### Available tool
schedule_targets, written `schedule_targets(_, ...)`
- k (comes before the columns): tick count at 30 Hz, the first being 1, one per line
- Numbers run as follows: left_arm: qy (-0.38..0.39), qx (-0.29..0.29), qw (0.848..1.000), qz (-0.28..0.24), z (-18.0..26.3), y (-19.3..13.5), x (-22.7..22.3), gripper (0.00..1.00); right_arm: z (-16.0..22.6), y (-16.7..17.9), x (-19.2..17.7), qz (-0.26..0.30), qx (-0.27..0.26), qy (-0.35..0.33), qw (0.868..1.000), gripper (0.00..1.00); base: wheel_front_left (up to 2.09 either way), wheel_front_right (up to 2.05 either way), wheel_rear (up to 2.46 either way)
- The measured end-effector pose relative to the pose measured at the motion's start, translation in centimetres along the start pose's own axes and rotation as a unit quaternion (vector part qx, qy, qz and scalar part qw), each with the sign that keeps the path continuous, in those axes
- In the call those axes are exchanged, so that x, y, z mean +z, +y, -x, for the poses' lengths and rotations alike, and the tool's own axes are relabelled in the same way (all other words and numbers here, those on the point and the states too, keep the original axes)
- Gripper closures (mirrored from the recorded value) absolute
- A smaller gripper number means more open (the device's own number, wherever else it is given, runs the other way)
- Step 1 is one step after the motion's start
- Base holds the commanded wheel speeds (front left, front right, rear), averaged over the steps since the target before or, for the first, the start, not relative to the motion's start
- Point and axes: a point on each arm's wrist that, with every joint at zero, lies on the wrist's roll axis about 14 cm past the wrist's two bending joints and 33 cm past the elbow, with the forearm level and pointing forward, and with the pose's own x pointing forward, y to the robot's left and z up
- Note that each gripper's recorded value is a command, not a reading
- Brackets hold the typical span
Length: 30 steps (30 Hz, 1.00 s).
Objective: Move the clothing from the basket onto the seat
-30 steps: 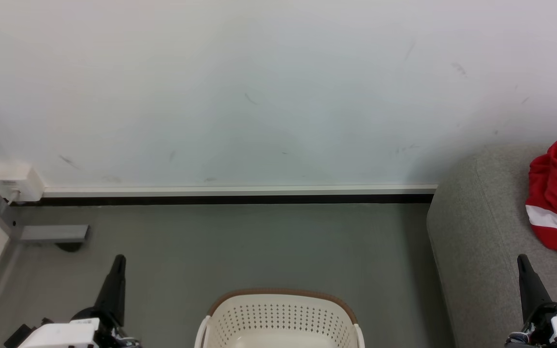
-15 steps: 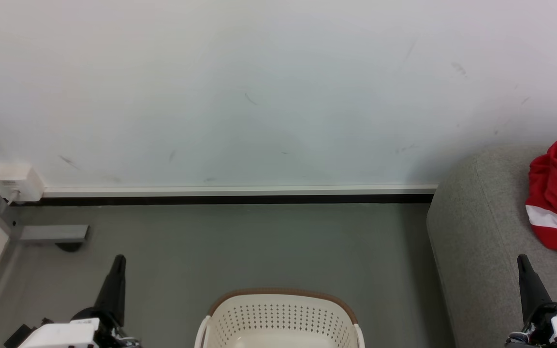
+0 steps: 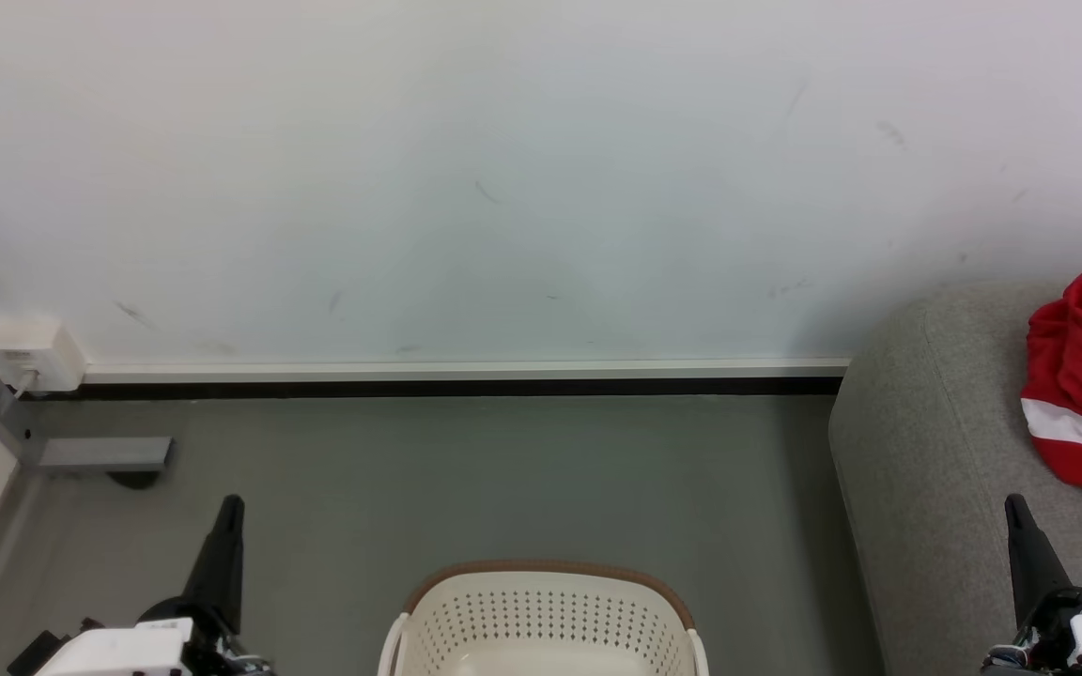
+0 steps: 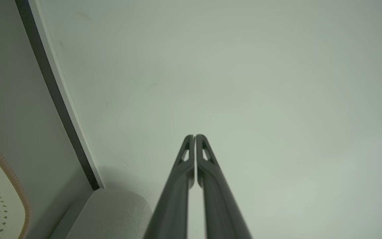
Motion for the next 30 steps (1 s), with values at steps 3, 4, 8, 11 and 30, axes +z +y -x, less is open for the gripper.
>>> schedule_targets(3,0.000,0.000,1.000,0.000,0.00,0.00,-0.01,1.00,0.00,0.00,0.00,0.000,0.000,0.000,1.000,1.00,0.00,0.00,0.00)
schedule_targets(4,0.000,0.000,1.000,0.000,0.00,0.00,0.00,1.00,0.00,0.00,0.00,0.000,0.000,0.000,1.000,1.00,0.00,0.00,0.00)
schedule_targets(8,0.000,0.000,1.000,0.000,0.00,0.00,-0.01,1.00,0.00,0.00,0.00,0.000,0.000,0.000,1.000,1.00,0.00,0.00,0.00)
schedule_targets(11,0.000,0.000,1.000,0.000,0.00,0.00,-0.01,1.00,0.00,0.00,0.00,0.000,0.000,0.000,1.000,1.00,0.00,0.00,0.00)
schedule_targets(30,0.000,0.000,1.000,0.001,0.00,0.00,-0.01,1.00,0.00,0.00,0.00,0.000,0.000,0.000,1.000,1.00,0.00,0.00,0.00)
